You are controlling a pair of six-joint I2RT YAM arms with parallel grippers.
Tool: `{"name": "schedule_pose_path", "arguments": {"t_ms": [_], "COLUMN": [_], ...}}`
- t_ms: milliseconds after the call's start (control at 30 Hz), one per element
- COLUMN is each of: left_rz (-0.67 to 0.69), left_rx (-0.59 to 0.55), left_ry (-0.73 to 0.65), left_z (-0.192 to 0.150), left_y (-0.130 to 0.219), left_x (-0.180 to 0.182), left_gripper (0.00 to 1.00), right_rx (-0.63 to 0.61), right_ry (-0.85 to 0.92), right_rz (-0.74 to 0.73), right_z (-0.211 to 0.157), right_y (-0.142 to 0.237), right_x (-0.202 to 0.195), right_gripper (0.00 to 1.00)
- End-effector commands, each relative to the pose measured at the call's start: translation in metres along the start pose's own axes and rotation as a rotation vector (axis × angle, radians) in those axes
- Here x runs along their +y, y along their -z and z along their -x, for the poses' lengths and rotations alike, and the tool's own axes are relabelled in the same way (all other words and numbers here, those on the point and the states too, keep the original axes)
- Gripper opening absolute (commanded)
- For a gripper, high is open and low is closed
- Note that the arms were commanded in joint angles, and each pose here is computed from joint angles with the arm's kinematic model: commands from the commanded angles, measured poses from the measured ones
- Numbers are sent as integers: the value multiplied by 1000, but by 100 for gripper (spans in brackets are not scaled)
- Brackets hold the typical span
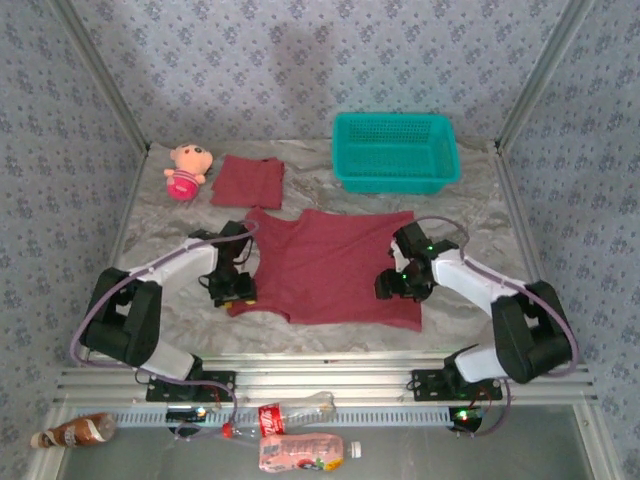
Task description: Fold and stack the tank tops
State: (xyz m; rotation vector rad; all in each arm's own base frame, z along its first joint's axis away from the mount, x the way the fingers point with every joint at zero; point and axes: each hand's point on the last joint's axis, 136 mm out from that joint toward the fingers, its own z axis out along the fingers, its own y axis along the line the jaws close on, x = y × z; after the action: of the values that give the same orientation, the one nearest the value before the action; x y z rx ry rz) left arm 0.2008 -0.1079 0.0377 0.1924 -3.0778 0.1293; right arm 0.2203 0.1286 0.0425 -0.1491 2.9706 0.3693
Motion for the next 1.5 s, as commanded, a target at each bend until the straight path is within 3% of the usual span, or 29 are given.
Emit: {"name": "schedule_pose_path", "arguments": {"t_ms": [0, 167, 333, 400, 567, 767, 933, 1000, 1200, 1300, 1467], "left_rz": [-16, -69, -135, -210, -218, -166, -151, -141, -134, -129, -137], "left_rx": [-28, -60, -74, -87, -73, -98, -80, -85, -70, -46, -8], "left_ry": [86, 80, 201, 208, 192, 229, 218, 211, 178, 143, 101], "left_z": [-6, -25, -50, -50, -53, -55, -58, -58, -62, -63, -50], "left_y": [29, 39, 21, 10, -18, -35, -41, -39, -22, -13, 11], "left_x": [-18, -74, -102, -124, -152, -136, -135, -132, -133, -135, -126], "left_gripper": [53, 54, 55, 56, 55, 47, 32, 22, 8, 6, 6], "right_rx": [22, 6, 64, 34, 81, 119, 159, 151, 90, 59, 55], "right_ry": [-108, -119, -214, -259, -293, -322, -359, -377, -389, -391, -385], "right_rz": [-139, -128, -168, -133, -121, -90, -84, -92, -118, -128, -114], "right_z": [-26, -34, -52, -48, -60, -66, -75, -77, -74, -71, -67], "right_y": [26, 34, 34, 31, 14, -3, -14, -15, -4, 5, 22], "right_x": [-26, -31, -39, -38, -35, -29, -24, -25, -29, -30, -24], "right_gripper": [69, 69, 69, 67, 66, 61, 53, 46, 29, 20, 19]}}
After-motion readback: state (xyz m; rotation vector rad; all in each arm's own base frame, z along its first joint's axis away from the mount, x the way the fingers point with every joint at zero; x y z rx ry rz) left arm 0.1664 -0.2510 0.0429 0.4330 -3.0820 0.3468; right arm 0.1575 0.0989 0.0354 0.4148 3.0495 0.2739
